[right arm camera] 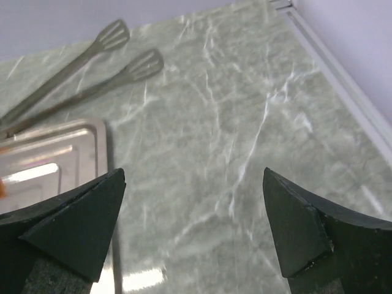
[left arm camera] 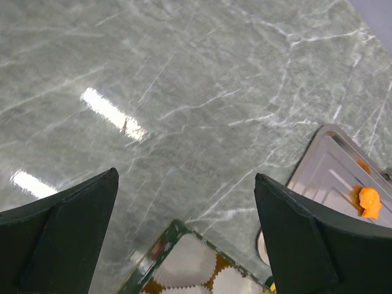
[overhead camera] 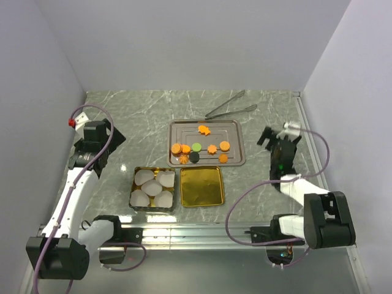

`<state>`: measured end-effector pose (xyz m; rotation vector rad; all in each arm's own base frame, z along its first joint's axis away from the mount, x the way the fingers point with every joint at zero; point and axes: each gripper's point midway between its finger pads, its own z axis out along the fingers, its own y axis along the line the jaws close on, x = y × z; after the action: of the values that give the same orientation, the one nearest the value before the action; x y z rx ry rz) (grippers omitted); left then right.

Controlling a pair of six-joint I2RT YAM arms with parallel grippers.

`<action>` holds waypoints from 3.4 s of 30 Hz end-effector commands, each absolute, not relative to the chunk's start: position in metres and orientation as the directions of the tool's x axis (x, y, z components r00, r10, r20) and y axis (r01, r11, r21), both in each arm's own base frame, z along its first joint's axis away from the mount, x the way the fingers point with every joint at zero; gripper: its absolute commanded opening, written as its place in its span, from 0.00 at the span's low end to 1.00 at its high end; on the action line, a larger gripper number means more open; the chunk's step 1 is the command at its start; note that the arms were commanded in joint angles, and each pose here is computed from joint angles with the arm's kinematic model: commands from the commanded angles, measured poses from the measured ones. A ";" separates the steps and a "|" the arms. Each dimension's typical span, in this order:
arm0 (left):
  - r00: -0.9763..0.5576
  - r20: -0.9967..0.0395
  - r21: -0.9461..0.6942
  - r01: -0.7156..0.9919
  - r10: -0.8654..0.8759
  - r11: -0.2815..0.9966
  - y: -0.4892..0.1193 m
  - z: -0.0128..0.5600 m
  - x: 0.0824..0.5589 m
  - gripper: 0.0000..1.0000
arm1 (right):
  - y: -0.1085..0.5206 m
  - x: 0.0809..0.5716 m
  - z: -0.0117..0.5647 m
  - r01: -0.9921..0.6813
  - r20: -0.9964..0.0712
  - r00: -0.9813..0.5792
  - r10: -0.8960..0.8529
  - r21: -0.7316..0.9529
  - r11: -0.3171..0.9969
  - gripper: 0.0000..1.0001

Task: Pack the cookies

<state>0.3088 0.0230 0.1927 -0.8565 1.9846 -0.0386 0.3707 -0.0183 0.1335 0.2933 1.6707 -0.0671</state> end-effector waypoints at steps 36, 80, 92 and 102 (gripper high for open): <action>-0.573 -0.627 -0.285 -0.461 -0.527 0.841 -0.007 0.202 0.293 0.99 | 0.095 0.568 0.167 0.548 -0.399 -0.570 0.719 0.467 0.694 0.81; -0.633 -0.562 -0.287 -0.454 -0.532 0.843 -0.028 0.179 0.309 0.99 | 0.073 0.607 0.031 0.658 -0.295 -0.558 0.776 0.413 0.630 0.42; -0.620 -0.586 -0.303 -0.431 -0.523 0.850 -0.039 0.200 0.307 1.00 | 0.074 0.595 0.032 0.629 -0.289 -0.608 0.739 0.393 0.671 0.12; -0.545 -0.686 -0.323 -0.366 -0.482 0.873 -0.041 0.260 0.319 0.99 | 0.070 0.596 0.101 0.537 -0.340 -0.601 0.724 0.499 0.680 0.00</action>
<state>0.3155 -0.0424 0.2261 -0.6397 2.2876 -0.1659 0.5913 0.0753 0.0317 1.0560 2.4670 0.4115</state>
